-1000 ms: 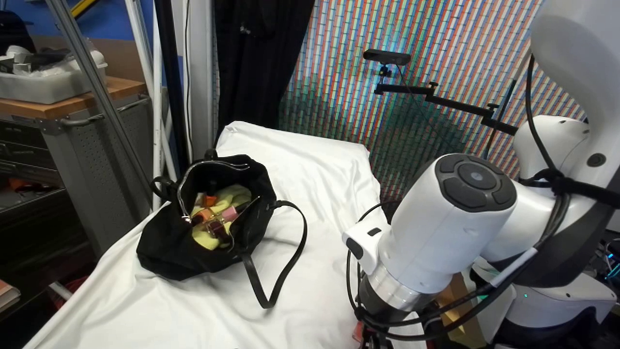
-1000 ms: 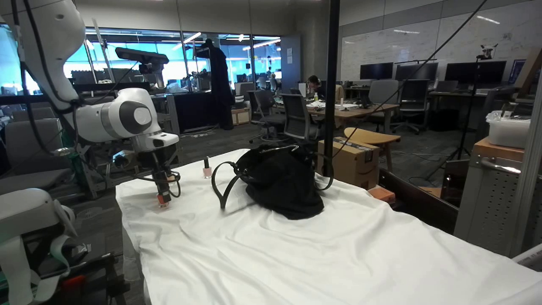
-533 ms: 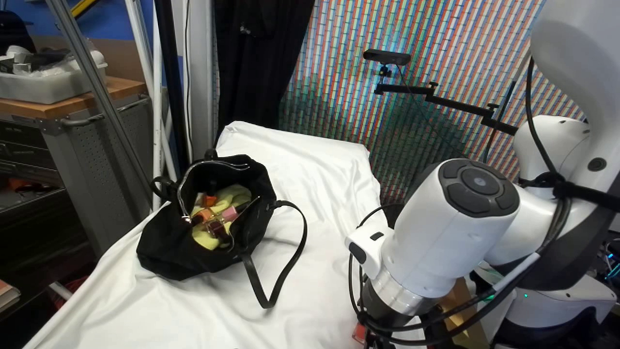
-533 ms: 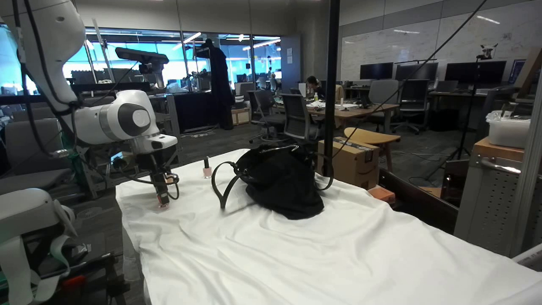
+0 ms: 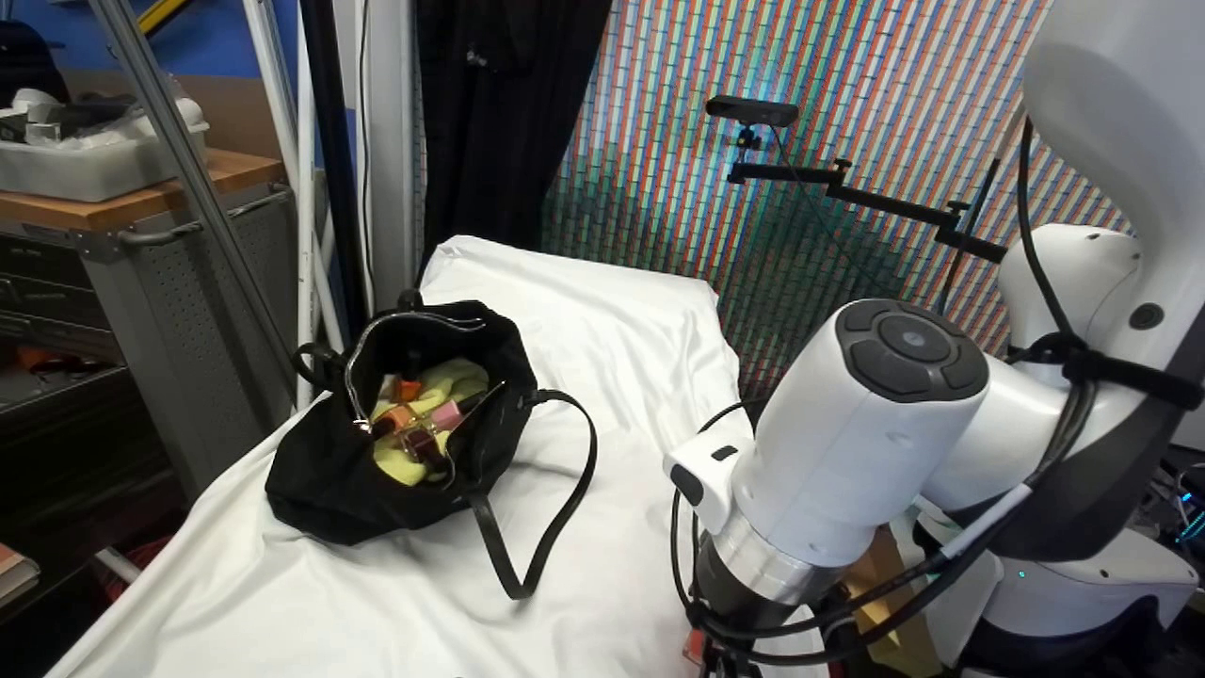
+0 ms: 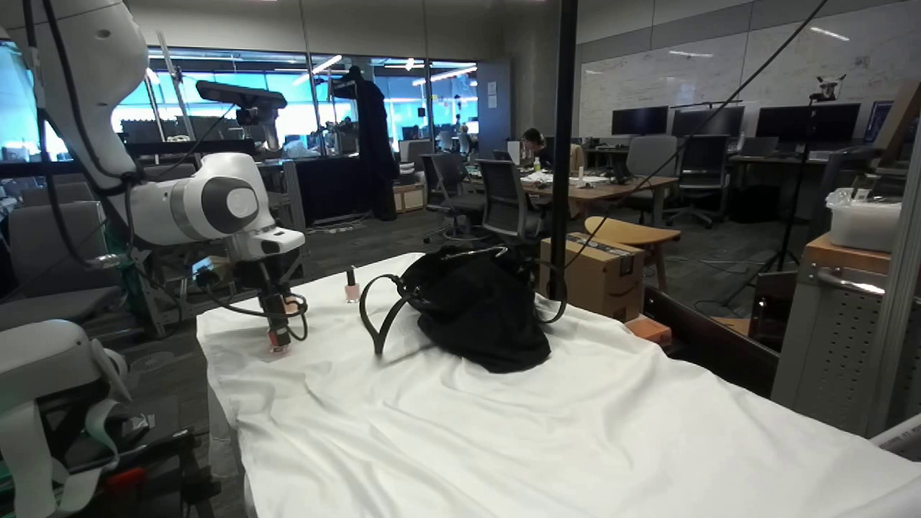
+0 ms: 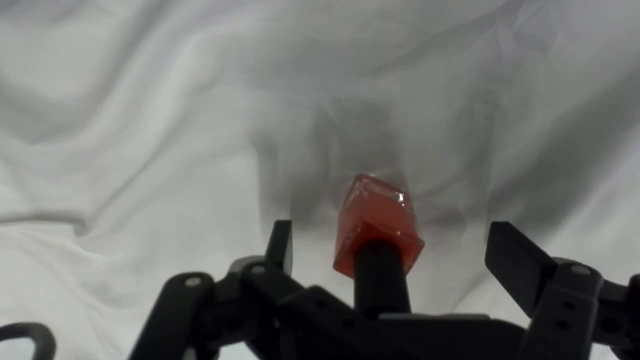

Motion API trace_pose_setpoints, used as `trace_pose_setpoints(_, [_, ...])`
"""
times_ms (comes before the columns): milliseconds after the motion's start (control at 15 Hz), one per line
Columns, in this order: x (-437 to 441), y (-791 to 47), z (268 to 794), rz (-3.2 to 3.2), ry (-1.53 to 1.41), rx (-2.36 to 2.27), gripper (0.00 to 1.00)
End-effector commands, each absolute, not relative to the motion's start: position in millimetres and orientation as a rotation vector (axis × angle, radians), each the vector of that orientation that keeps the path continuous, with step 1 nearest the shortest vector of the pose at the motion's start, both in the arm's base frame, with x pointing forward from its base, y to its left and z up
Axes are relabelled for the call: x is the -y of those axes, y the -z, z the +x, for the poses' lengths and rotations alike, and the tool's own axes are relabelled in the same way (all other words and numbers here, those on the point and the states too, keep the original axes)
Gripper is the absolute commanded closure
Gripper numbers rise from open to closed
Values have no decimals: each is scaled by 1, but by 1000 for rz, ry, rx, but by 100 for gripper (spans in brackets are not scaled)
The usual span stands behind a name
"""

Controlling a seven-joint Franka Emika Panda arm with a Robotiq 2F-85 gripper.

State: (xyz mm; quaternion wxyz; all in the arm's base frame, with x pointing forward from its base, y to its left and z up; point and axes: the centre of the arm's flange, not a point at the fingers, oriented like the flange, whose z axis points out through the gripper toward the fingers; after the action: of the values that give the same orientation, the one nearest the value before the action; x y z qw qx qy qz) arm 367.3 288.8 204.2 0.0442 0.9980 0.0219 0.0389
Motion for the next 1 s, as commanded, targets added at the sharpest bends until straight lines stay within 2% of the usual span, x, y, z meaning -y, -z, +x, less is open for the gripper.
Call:
trace_pose_setpoints(0, [-282,-201,373,3083,-102,-64,25])
trace_pose_setpoints(67, [-280,-201,374,3084,-101,-62,27])
trace_pose_setpoints(133, [-279,-201,375,3087,-97,-57,33])
trace_pose_setpoints(600, [-271,-202,385,3082,-79,-43,81])
trace_pose_setpoints(667, [-271,-203,387,3081,-79,-41,84])
trace_pose_setpoints(933, [-269,-210,394,3061,-77,-49,84])
